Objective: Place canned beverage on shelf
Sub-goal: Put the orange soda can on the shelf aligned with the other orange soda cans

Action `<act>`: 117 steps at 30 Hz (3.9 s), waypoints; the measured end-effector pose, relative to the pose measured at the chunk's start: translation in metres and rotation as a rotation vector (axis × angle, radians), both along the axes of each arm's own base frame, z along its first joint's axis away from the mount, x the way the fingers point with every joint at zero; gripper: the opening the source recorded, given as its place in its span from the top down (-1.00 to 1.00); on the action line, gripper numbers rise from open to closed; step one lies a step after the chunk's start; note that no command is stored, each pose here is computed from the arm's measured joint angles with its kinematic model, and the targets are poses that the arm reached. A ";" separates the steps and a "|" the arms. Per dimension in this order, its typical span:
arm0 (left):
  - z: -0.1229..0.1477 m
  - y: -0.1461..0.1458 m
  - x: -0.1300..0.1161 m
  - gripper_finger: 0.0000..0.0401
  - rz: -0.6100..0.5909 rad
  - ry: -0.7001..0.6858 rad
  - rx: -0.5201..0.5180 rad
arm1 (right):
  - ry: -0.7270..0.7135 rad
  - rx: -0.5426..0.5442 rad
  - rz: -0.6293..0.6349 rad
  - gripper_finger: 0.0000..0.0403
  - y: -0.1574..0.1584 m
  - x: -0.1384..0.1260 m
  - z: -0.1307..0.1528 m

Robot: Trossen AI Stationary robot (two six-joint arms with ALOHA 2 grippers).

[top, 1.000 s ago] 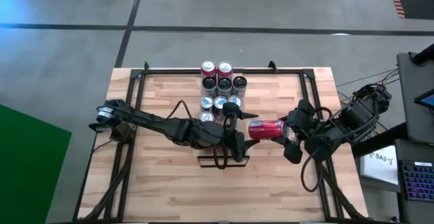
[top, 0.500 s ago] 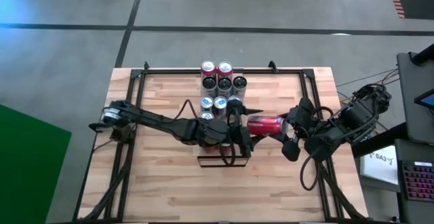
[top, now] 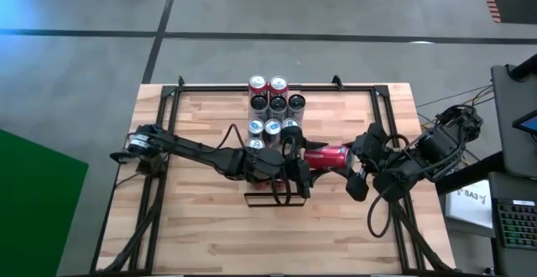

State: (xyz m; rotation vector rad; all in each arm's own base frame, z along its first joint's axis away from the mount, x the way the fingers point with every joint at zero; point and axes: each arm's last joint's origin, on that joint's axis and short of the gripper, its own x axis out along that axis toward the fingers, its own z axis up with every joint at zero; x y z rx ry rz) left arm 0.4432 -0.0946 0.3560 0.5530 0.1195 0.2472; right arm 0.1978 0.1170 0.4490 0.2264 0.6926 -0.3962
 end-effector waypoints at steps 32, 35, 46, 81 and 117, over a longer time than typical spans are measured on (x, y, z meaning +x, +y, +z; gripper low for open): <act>0.005 -0.005 -0.009 -0.35 -0.037 -0.029 -0.046 | -0.069 -0.163 0.156 -0.62 -0.009 -0.012 0.020; 0.007 -0.011 -0.012 -0.35 -0.051 -0.032 -0.044 | -0.083 -0.174 0.183 -0.61 -0.006 -0.012 0.022; 0.002 -0.026 -0.028 -0.35 -0.101 -0.067 -0.071 | -0.111 -0.232 0.243 -0.62 0.007 -0.020 0.024; -0.035 -0.043 -0.161 -0.38 -0.397 -0.501 -0.204 | -0.317 -0.507 0.465 -0.59 0.053 0.026 -0.024; -0.037 -0.041 -0.162 -0.39 -0.416 -0.524 -0.196 | -0.871 -0.543 0.605 -0.59 0.018 0.118 -0.067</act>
